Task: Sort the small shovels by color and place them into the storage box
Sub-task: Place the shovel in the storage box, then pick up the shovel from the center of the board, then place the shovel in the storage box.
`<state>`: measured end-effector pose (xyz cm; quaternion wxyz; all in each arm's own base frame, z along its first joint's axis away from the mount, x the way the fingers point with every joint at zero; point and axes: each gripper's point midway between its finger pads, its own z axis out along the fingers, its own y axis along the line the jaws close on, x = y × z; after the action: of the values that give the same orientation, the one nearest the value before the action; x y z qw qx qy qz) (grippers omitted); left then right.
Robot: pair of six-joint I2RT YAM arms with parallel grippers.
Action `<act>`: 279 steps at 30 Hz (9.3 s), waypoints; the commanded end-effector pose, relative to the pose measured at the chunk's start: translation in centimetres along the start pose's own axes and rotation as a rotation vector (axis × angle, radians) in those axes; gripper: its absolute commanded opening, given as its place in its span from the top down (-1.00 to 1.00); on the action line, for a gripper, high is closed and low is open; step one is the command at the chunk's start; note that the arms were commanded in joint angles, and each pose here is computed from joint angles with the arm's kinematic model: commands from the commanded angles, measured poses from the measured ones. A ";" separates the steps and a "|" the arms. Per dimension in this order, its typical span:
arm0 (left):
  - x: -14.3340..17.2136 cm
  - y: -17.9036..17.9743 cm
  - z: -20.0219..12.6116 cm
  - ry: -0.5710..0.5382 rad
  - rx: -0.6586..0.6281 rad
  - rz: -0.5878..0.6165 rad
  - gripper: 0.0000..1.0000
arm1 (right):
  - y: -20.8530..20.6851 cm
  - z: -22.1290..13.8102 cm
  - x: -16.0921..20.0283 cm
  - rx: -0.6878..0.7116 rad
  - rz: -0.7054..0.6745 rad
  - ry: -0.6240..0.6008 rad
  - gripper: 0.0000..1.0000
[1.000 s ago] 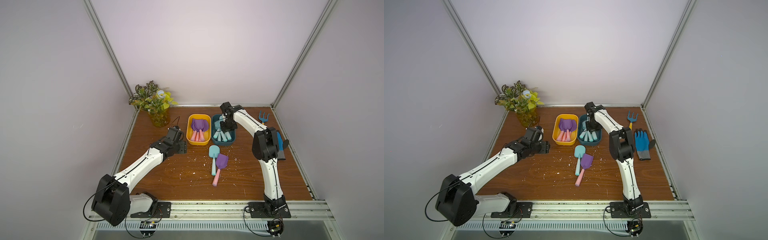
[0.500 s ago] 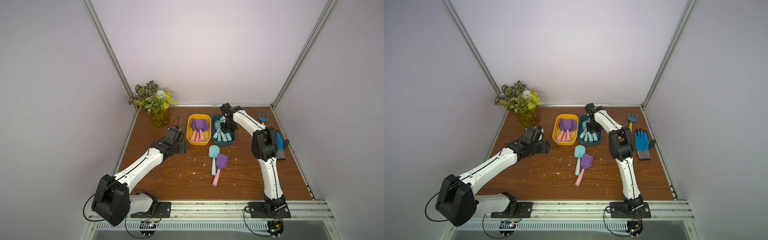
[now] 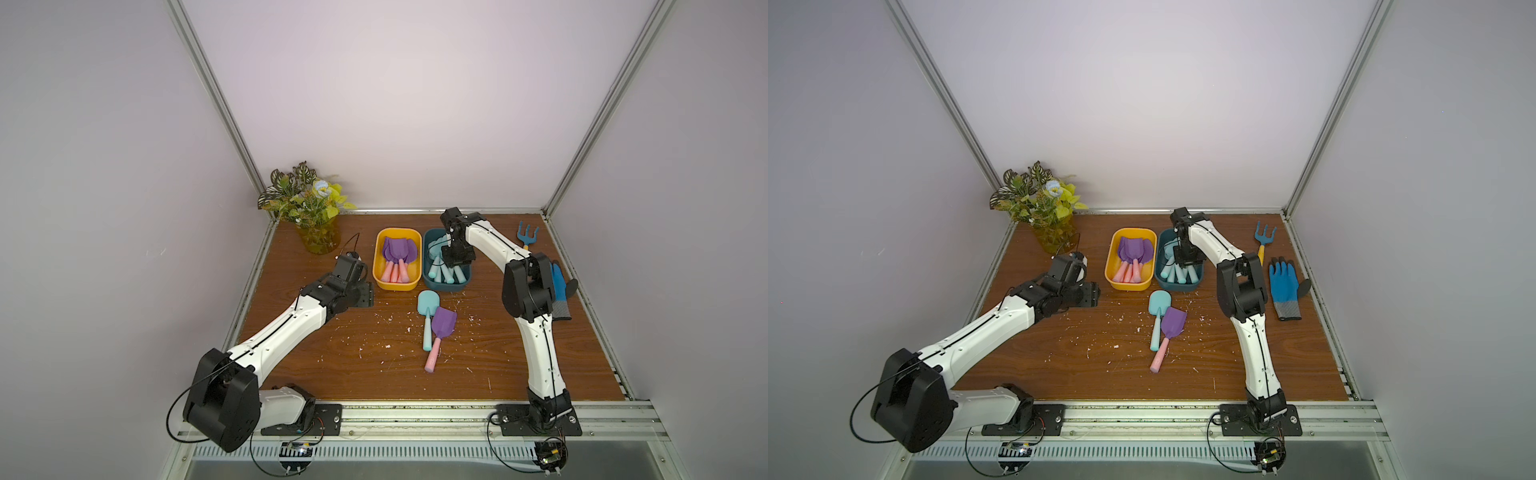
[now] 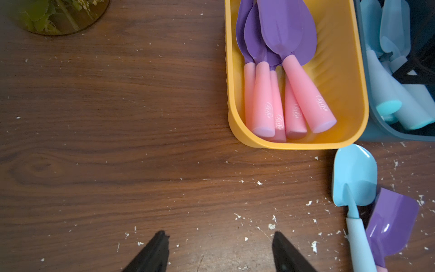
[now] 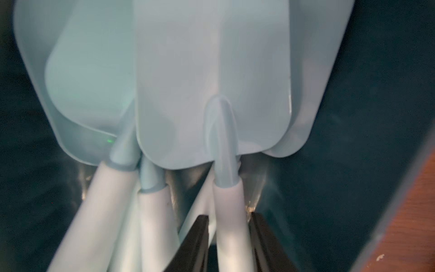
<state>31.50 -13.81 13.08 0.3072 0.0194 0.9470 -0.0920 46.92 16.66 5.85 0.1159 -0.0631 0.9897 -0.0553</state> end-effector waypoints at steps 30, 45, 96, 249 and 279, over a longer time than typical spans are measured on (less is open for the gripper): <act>0.8 -8.0 -3.1 0.031 0.104 0.094 -0.36 | -3.6 -18.8 7.4 -0.240 0.203 -0.479 0.21; 9.4 -16.9 0.6 0.216 0.115 0.247 -0.36 | -6.7 -17.2 12.8 -0.129 0.167 -0.489 0.20; 13.9 -18.1 5.7 0.321 0.055 0.336 -0.03 | -6.3 -15.0 12.3 -0.132 0.170 -0.479 0.21; -5.5 -23.7 15.6 0.189 0.146 0.069 0.53 | -6.8 -15.5 15.8 -0.176 0.170 -0.470 0.20; -7.8 -25.3 12.9 0.141 0.218 0.070 0.15 | -6.7 -15.2 15.6 -0.172 0.171 -0.465 0.19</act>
<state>42.23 -40.38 7.97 0.2156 0.0893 0.9600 -0.1545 28.60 9.34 17.22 0.3260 0.0020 0.9439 0.0529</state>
